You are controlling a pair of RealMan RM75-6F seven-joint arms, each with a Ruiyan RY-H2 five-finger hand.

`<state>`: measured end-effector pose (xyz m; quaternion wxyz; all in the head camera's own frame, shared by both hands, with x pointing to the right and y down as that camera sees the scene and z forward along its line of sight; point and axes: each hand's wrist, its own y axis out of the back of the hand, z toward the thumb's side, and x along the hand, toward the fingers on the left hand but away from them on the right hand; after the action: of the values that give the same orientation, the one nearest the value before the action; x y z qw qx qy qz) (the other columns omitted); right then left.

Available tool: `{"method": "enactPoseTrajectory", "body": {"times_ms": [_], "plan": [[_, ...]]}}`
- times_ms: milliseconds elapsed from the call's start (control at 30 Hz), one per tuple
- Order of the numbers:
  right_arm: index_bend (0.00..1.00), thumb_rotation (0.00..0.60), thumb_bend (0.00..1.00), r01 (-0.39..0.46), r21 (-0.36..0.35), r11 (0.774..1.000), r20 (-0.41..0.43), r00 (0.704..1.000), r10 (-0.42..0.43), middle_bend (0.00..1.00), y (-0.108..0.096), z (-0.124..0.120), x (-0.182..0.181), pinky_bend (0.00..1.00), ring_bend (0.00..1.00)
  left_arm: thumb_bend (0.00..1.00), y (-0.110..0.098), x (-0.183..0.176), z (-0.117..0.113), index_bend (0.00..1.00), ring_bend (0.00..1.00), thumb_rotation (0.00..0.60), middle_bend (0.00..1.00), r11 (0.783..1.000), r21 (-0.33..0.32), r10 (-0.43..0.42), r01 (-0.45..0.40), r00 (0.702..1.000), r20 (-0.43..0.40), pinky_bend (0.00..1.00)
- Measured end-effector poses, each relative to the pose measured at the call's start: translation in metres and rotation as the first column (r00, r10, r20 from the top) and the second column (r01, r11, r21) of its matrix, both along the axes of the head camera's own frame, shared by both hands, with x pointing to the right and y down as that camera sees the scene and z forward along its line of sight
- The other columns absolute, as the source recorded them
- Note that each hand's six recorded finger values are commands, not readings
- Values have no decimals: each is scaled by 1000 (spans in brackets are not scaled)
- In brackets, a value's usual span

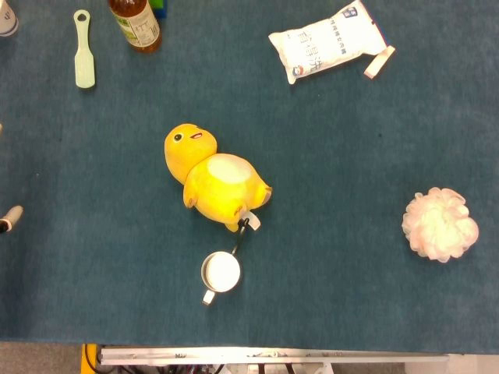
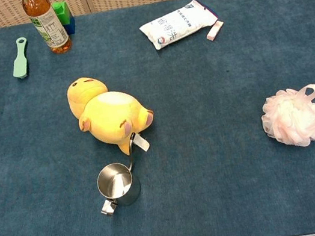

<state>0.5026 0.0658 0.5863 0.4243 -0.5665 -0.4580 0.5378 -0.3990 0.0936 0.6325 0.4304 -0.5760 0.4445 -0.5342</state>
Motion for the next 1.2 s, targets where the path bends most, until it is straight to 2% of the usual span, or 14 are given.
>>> {"method": "enactPoseTrajectory", "body": {"times_ms": [300,500,700,900,967,1067,1200], "plan": [[38,600,45,0,-2,1000,9,1000,0,263,-2,0,0,233,117,139,0,2,1,0,0,600,0,1000,0,13,-13,1000,-8,0],[38,600,45,7,11,1000,31,999,-8,263,-7,-9,-2,232,117,139,-4,8,0,0,0,600,0,999,0,44,-44,997,-58,0],[38,600,44,21,26,999,50,998,-23,263,-16,-23,-7,232,117,139,-14,21,3,0,0,600,0,991,-41,119,-126,983,-140,0],[38,600,45,27,46,999,62,998,-30,263,-24,-34,-11,232,117,139,-26,43,8,0,0,600,0,966,-79,222,-246,948,-229,0],[38,600,45,27,49,998,63,998,-30,263,-25,-37,-11,233,117,139,-31,52,11,0,0,557,0,952,-97,258,-290,931,-257,0],[38,600,44,24,50,998,63,998,-27,263,-25,-38,-11,233,117,138,-39,64,17,0,0,405,0,932,-127,293,-338,913,-284,0],[38,600,44,15,46,999,60,998,-18,263,-23,-38,-9,232,117,69,-49,83,25,15,0,261,0,910,-150,322,-386,888,-330,0]]}}
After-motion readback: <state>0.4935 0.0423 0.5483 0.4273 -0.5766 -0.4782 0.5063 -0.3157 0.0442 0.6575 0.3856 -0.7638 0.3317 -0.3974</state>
